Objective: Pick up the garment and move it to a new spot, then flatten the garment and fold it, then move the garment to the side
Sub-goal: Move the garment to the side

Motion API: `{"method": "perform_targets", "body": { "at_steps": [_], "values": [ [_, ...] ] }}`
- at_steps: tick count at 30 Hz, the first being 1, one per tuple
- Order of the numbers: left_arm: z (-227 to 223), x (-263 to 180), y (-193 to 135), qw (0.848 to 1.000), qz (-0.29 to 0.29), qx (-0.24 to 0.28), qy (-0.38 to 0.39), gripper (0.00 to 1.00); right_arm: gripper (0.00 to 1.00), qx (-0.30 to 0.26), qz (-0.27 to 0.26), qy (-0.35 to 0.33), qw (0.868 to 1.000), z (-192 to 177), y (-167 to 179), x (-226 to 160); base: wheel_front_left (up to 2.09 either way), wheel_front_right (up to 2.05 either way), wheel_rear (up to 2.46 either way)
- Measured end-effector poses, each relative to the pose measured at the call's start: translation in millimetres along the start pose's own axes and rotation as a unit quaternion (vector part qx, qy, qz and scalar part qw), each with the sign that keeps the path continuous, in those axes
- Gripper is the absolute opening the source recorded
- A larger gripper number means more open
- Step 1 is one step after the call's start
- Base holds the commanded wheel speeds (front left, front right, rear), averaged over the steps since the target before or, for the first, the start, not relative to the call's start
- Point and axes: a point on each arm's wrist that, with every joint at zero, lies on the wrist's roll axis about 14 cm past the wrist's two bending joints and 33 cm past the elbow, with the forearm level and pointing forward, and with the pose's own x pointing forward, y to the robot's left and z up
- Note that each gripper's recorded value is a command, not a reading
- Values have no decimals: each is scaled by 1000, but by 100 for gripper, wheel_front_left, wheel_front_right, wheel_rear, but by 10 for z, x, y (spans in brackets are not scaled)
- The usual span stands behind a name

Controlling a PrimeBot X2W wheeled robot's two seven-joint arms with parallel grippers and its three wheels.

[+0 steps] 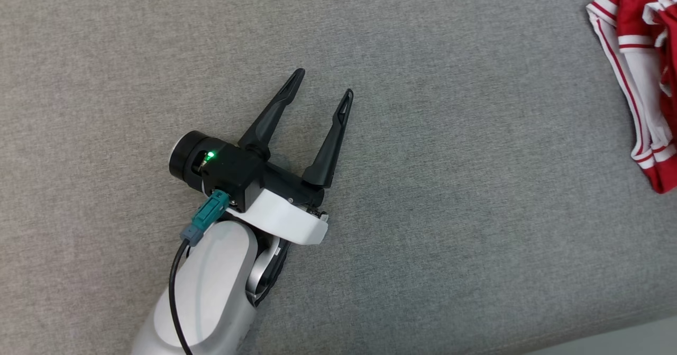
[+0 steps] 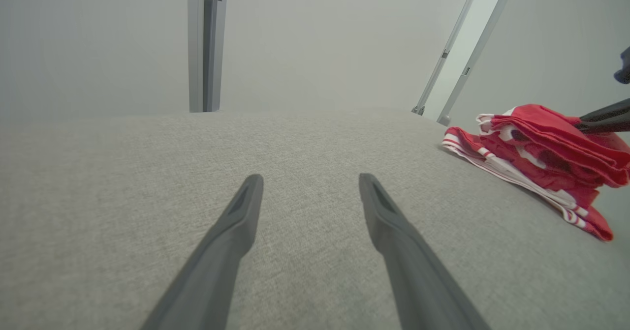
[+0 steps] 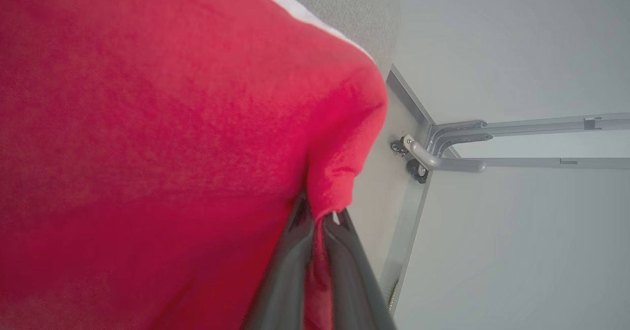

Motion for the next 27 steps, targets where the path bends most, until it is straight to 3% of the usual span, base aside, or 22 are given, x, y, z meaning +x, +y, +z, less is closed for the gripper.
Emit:
{"method": "perform_targets", "body": {
  "at_steps": [6, 7, 9, 18, 23, 27],
  "values": [
    [-1, -41, 73, 1000, 12, -1, 2, 100, 0, -18, -4, 15, 1000, -63, -1, 130, 0, 0, 0],
    [4, -47, 81, 1000, 14, -1, 2, 100, 7, -12, -3, 21, 1000, -82, 18, 150, 0, 0, 0],
    [20, -56, 90, 1000, 16, -1, 1, 100, 100, -9, -2, 23, 1000, -89, 34, 168, 0, 0, 0],
    [146, -152, 42, 1000, 20, 9, -4, 100, 100, 23, -55, 10, 998, -37, -257, 23, 0, 0, 0],
    [327, -253, -2, 999, 30, 16, -19, 100, 100, 81, -91, -78, 989, 348, -435, -137, 0, 0, 0],
    [529, -355, 8, 998, 46, 26, -39, 100, 100, 134, -103, -181, 969, 810, -463, -320, 0, 0, 0]
  ]
}}
